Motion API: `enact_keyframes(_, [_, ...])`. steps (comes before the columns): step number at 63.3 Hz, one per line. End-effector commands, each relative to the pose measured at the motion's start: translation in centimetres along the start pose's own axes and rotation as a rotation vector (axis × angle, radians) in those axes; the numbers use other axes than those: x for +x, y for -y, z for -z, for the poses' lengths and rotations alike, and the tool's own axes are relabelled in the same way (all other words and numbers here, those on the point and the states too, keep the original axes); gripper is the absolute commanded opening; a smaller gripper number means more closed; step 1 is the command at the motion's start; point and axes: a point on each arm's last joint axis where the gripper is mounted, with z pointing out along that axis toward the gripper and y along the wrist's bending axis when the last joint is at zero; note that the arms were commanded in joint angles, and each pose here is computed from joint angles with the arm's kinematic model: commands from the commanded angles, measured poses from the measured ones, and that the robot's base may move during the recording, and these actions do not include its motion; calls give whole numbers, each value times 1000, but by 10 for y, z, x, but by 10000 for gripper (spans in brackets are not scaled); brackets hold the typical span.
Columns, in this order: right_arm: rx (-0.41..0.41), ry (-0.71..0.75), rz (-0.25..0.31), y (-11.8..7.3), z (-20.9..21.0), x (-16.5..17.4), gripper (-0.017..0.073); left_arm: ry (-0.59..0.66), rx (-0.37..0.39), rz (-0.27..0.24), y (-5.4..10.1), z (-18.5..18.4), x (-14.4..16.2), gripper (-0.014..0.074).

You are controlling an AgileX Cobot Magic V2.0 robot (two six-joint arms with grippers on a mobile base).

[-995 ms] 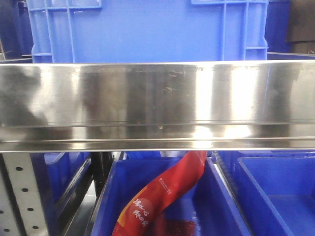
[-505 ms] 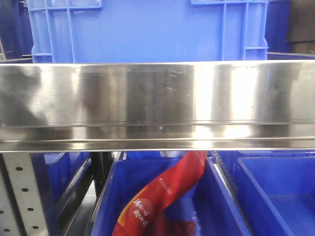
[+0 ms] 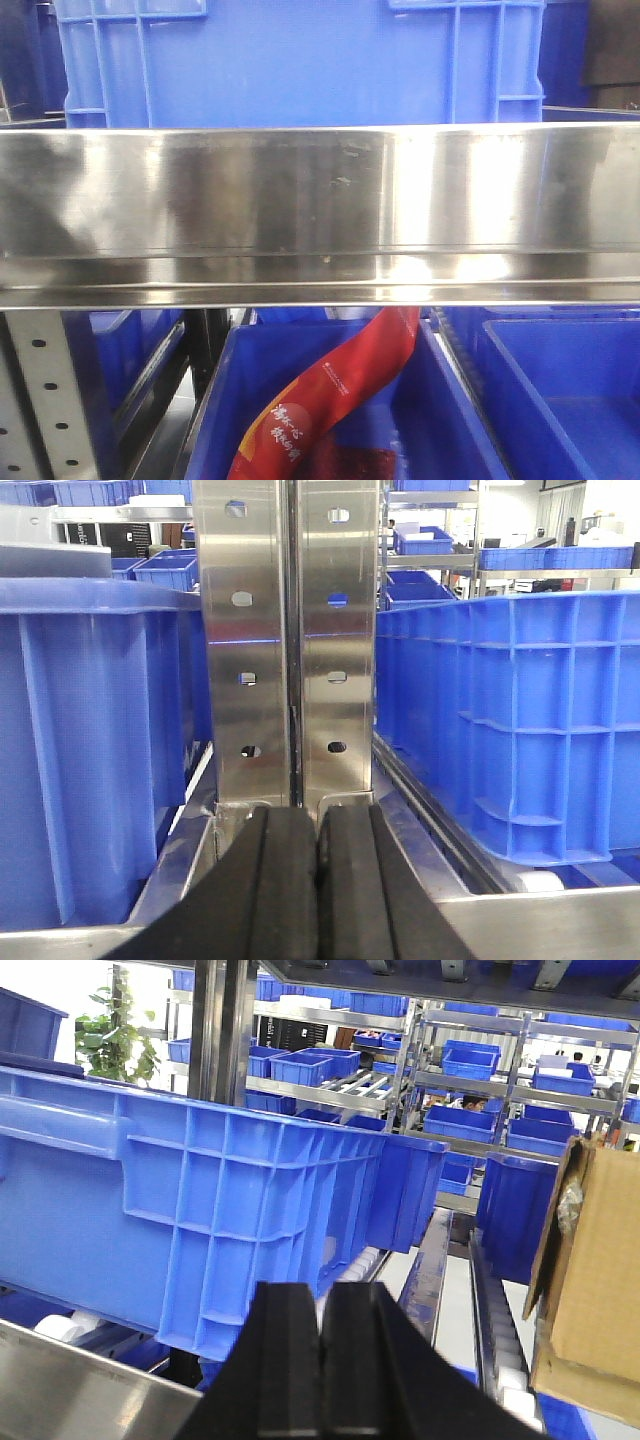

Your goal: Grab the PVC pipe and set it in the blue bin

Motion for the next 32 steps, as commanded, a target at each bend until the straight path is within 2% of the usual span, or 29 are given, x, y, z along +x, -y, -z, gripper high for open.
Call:
enact_keyframes(1, [14, 28, 7, 1, 1, -2, -162, 22, -5, 10, 0, 0, 0, -111])
enact_keyframes(7, [14, 28, 7, 1, 1, -2, -162, 47, -9, 9, 0, -2, 6, -111])
enact_keyframes(16, [14, 28, 7, 1, 1, -2, -162, 164, -24, 2, -1, -8, 22, -111])
enact_keyframes(27, [14, 28, 7, 1, 1, -2, -162, 200, -30, -1, 0, -10, 38, -111])
enact_keyframes(32, [14, 28, 7, 1, 1, -2, -162, 268, -35, -1, -1, -9, 33, -111])
